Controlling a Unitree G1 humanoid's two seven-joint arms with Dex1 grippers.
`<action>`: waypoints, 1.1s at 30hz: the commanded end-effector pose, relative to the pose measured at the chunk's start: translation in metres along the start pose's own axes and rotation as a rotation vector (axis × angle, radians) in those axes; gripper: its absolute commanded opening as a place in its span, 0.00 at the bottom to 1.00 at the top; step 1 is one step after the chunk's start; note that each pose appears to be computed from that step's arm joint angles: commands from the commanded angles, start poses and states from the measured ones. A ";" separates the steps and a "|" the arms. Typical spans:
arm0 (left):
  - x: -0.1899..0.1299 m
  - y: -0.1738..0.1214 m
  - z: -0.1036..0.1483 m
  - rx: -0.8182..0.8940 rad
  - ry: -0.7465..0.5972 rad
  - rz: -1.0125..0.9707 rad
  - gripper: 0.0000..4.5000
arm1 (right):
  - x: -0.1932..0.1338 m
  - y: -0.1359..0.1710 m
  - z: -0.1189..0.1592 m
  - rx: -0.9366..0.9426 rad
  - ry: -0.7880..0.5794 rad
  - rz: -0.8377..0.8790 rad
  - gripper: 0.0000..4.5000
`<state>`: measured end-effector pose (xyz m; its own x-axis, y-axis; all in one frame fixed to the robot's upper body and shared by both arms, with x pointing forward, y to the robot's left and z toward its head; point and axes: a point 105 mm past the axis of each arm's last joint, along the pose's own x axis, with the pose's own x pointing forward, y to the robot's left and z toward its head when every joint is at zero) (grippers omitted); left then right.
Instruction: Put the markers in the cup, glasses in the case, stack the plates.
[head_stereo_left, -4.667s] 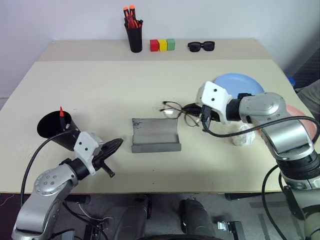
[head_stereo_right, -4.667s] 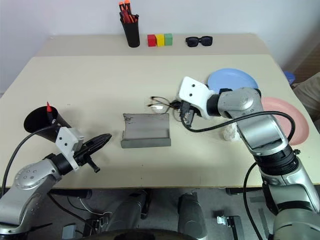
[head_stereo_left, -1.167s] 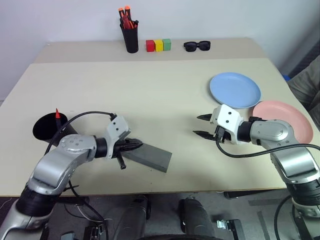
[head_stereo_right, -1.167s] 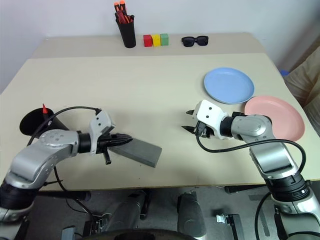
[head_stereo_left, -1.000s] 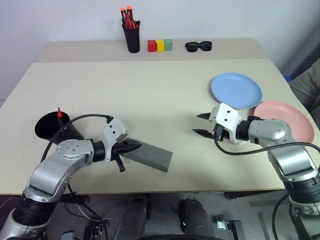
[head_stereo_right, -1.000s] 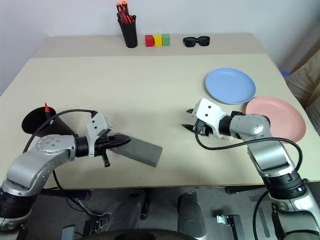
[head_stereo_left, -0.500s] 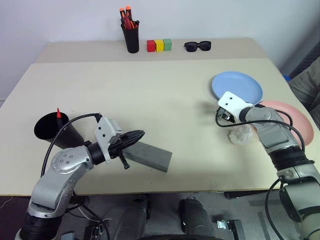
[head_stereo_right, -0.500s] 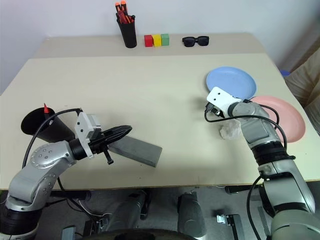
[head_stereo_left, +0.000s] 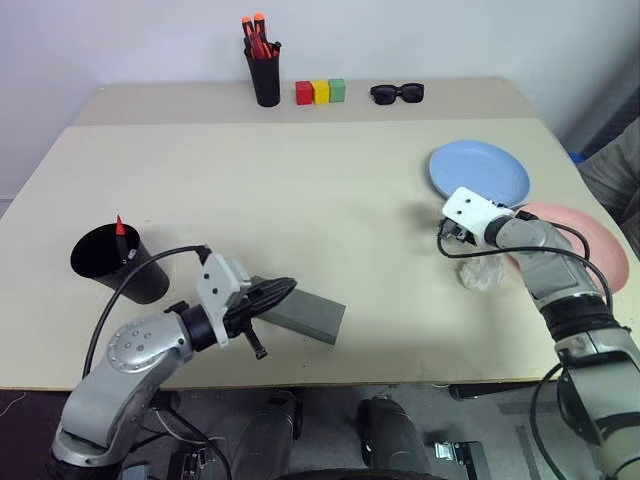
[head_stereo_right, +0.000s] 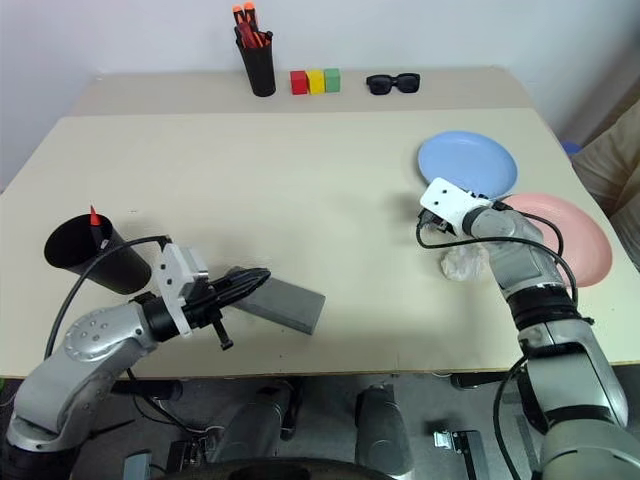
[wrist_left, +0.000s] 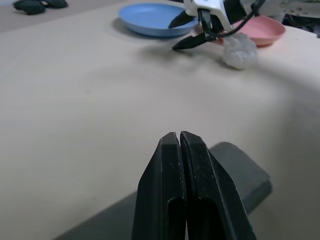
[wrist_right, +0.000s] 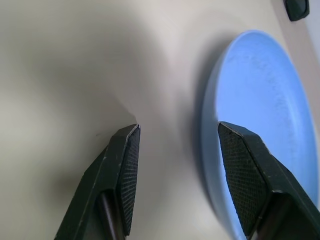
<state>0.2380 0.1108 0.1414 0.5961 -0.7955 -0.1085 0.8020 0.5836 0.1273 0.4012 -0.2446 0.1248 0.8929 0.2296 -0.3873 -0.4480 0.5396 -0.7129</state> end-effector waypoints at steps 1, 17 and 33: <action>0.003 -0.001 0.016 0.062 -0.062 0.022 0.00 | -0.008 -0.004 0.016 0.030 -0.081 0.015 0.55; 0.005 0.007 0.019 0.078 -0.082 0.043 0.00 | -0.013 -0.028 0.023 0.033 -0.136 -0.056 1.00; 0.000 0.022 0.020 0.043 -0.112 0.102 0.00 | 0.000 -0.048 0.019 0.017 -0.077 -0.150 1.00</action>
<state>0.2582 0.1211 0.1472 0.6677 -0.7432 -0.0428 0.7410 0.6580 0.1340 0.4215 -0.2534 0.1593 0.9379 0.2131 -0.2736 -0.3468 0.5902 -0.7290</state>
